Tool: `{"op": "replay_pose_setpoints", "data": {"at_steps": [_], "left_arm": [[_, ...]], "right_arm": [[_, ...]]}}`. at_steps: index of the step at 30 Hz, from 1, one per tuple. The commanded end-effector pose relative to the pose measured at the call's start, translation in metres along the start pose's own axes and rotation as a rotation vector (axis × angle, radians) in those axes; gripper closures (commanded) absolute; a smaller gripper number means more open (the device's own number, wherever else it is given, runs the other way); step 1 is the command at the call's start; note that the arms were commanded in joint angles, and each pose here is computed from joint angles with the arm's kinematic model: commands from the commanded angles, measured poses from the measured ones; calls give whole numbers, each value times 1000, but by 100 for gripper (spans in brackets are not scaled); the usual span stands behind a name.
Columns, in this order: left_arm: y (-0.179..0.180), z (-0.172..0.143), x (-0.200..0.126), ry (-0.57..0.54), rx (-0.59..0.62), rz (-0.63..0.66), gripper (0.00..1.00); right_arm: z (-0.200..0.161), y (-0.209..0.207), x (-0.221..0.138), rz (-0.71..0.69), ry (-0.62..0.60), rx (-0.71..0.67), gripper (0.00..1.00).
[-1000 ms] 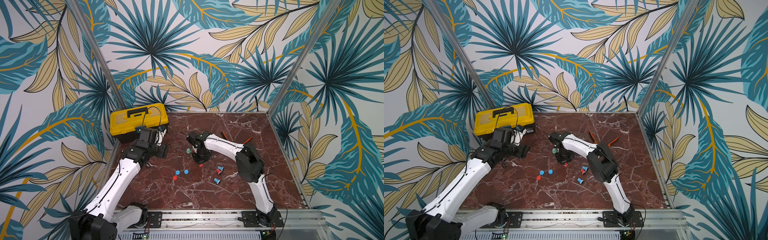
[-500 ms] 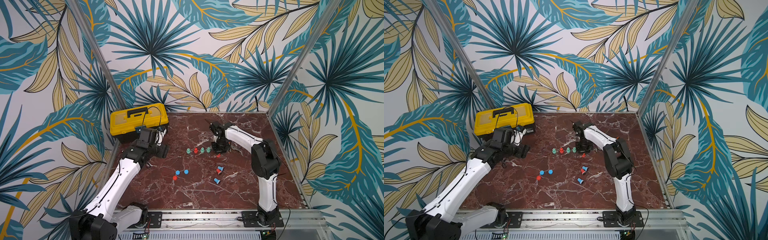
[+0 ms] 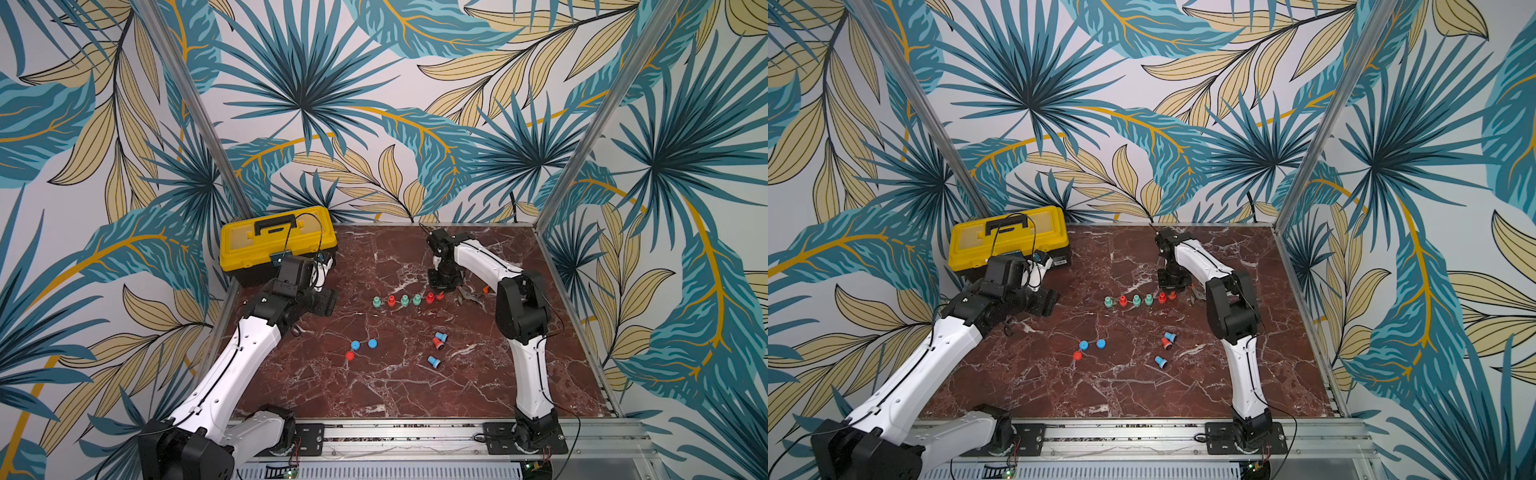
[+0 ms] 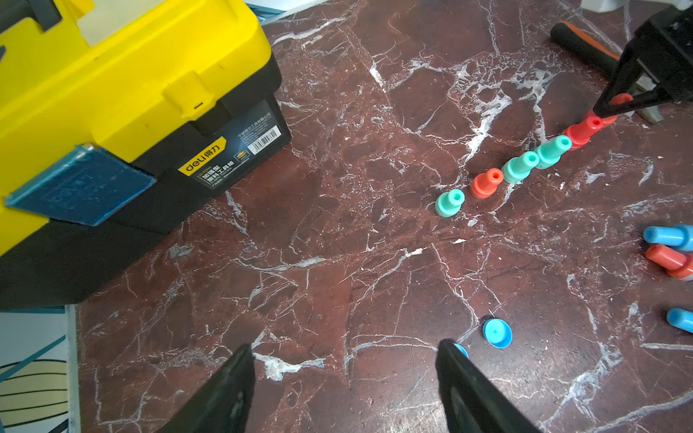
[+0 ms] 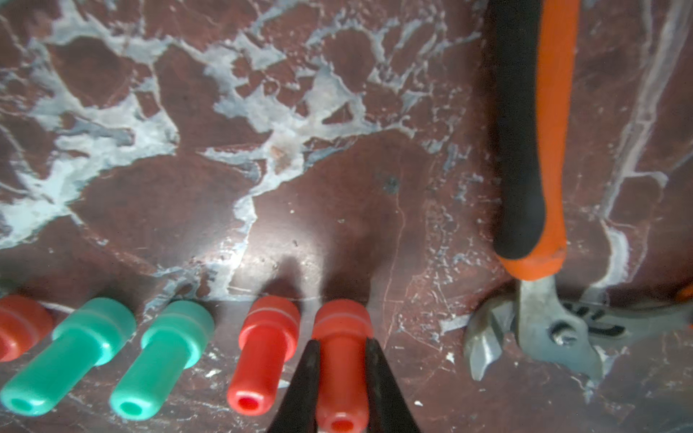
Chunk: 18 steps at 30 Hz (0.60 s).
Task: Close the stamp cap
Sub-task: Place the stamp at the center of the board.
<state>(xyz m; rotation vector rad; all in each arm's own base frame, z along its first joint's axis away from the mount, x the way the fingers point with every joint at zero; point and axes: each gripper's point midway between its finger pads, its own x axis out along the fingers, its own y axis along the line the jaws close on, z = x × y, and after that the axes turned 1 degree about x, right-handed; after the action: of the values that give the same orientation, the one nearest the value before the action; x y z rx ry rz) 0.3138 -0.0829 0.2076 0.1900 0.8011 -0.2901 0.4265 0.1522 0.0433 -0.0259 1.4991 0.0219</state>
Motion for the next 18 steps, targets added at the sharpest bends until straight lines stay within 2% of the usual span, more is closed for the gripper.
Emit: {"op": "replay_pose_setpoints", "data": {"at_steps": [1, 4, 12, 18], "left_arm": [[4, 2, -3, -13, 2, 15, 22], [4, 2, -3, -13, 1, 14, 22], [4, 2, -3, -11, 0, 12, 22], [3, 2, -3, -12, 1, 9, 22]], "right_arm": [[-8, -7, 7, -27, 50, -10, 93], [-9, -9, 8, -35, 57, -9, 91], [-9, -9, 0, -33, 50, 2, 71], [-8, -9, -20, -20, 17, 6, 68]]}}
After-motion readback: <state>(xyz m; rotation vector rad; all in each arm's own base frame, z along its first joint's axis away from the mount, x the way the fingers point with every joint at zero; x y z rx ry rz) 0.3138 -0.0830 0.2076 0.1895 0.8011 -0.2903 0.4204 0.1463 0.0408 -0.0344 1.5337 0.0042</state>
